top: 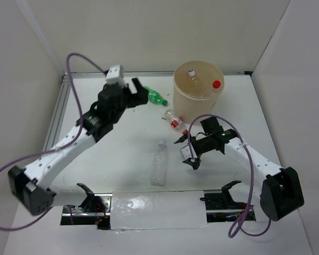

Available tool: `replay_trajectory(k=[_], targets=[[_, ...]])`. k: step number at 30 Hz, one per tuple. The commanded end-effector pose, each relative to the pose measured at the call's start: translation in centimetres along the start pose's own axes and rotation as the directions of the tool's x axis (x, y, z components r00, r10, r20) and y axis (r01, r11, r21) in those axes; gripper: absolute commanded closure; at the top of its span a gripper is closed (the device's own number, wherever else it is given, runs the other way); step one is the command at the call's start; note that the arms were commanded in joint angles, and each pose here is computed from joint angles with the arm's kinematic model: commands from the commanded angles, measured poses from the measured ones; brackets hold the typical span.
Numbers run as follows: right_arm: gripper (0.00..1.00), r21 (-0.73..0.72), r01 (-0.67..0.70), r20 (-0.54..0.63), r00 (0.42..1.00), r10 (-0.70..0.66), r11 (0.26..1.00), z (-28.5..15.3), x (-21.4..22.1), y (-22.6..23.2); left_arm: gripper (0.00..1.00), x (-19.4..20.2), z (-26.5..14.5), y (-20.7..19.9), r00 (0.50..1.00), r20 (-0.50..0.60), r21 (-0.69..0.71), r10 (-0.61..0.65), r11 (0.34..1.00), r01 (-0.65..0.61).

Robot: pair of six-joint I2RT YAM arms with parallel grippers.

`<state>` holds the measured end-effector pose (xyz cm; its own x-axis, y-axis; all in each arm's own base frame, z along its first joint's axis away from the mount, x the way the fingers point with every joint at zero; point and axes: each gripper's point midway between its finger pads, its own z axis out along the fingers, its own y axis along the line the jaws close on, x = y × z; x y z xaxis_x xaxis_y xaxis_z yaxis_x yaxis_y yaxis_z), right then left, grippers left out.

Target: Put the plastic bottles in the bin

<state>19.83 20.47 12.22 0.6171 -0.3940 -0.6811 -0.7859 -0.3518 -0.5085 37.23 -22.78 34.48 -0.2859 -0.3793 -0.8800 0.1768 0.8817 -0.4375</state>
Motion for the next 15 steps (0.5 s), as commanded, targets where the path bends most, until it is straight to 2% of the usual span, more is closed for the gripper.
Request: replay_trajectory(k=[1, 3, 7, 11, 14, 15], targets=[[0.00, -0.026, 0.334, -0.040, 0.942, -0.335, 0.942, 2.5, -0.5, -3.2, 0.00, 5.9, -3.4, 7.2, 0.994, -0.106, -0.164, 0.028, 0.985, -0.046], [0.00, -0.084, 0.403, -0.007, 0.914, -0.405, 0.911, 5.0, -1.6, -3.2, 0.00, 9.3, -5.6, 10.4, 0.987, -0.163, -0.233, -0.009, 0.972, -0.030], [0.00, -0.194, 0.461, -0.020, 0.881, -0.473, 0.866, 9.2, -1.7, -3.3, 0.00, 10.5, -9.2, 12.6, 0.986, -0.146, -0.273, -0.081, 0.961, 0.038], [0.00, -0.238, 0.517, -0.031, 0.842, -0.538, 0.823, 11.7, -0.9, -3.8, 0.00, 10.3, -11.0, 13.5, 0.988, -0.121, -0.290, -0.097, 0.955, 0.058], [0.00, -0.361, 0.534, -0.006, 0.819, -0.574, 0.765, 13.0, 0.5, -2.1, 0.00, 10.1, -11.6, 13.8, 0.989, -0.116, -0.296, -0.096, 0.953, 0.057], [0.00, -0.417, 0.509, 0.015, 0.833, -0.554, 0.753, 13.1, 0.8, -0.6, 0.00, 10.0, -11.8, 13.9, 0.989, -0.116, -0.296, -0.096, 0.953, 0.057]])
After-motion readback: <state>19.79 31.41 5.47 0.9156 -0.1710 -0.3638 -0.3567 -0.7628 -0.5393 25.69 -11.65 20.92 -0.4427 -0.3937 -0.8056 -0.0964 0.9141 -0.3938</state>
